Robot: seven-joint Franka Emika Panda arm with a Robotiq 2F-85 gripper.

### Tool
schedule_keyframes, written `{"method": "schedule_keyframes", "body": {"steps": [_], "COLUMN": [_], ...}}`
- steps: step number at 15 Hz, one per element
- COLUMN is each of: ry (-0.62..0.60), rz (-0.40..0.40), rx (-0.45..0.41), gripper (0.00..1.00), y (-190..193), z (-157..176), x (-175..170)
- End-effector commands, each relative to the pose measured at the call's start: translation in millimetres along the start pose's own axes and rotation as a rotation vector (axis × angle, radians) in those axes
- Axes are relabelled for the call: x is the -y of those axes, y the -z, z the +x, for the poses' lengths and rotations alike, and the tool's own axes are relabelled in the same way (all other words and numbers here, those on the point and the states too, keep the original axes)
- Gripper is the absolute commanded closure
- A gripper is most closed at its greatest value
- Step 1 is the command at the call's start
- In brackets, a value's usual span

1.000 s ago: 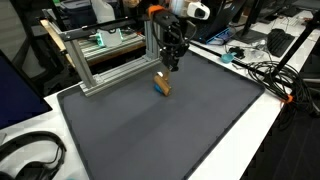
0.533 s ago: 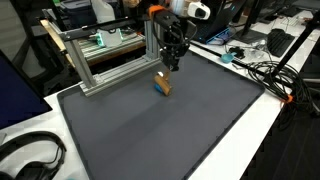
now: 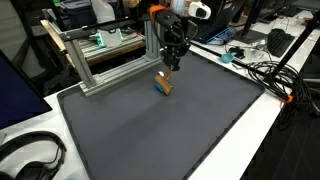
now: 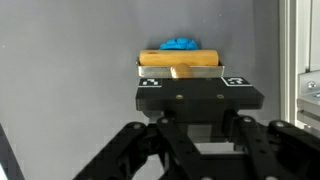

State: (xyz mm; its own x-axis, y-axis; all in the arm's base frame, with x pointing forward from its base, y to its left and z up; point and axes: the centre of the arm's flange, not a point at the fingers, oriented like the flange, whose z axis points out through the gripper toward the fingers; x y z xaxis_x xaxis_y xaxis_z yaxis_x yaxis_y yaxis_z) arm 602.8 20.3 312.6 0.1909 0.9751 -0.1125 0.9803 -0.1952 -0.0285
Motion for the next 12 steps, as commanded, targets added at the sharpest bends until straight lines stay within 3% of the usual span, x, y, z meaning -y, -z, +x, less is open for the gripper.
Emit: {"method": "schedule_keyframes", "body": {"steps": [1, 12], "ry": [0.017, 0.024], "rz": [0.064, 0.057], "rx": [-0.088, -0.095], "gripper": [0.78, 0.78], "y": [-58.0, -49.3], "z": [29.4, 31.1], "x": [11.8, 13.0]}}
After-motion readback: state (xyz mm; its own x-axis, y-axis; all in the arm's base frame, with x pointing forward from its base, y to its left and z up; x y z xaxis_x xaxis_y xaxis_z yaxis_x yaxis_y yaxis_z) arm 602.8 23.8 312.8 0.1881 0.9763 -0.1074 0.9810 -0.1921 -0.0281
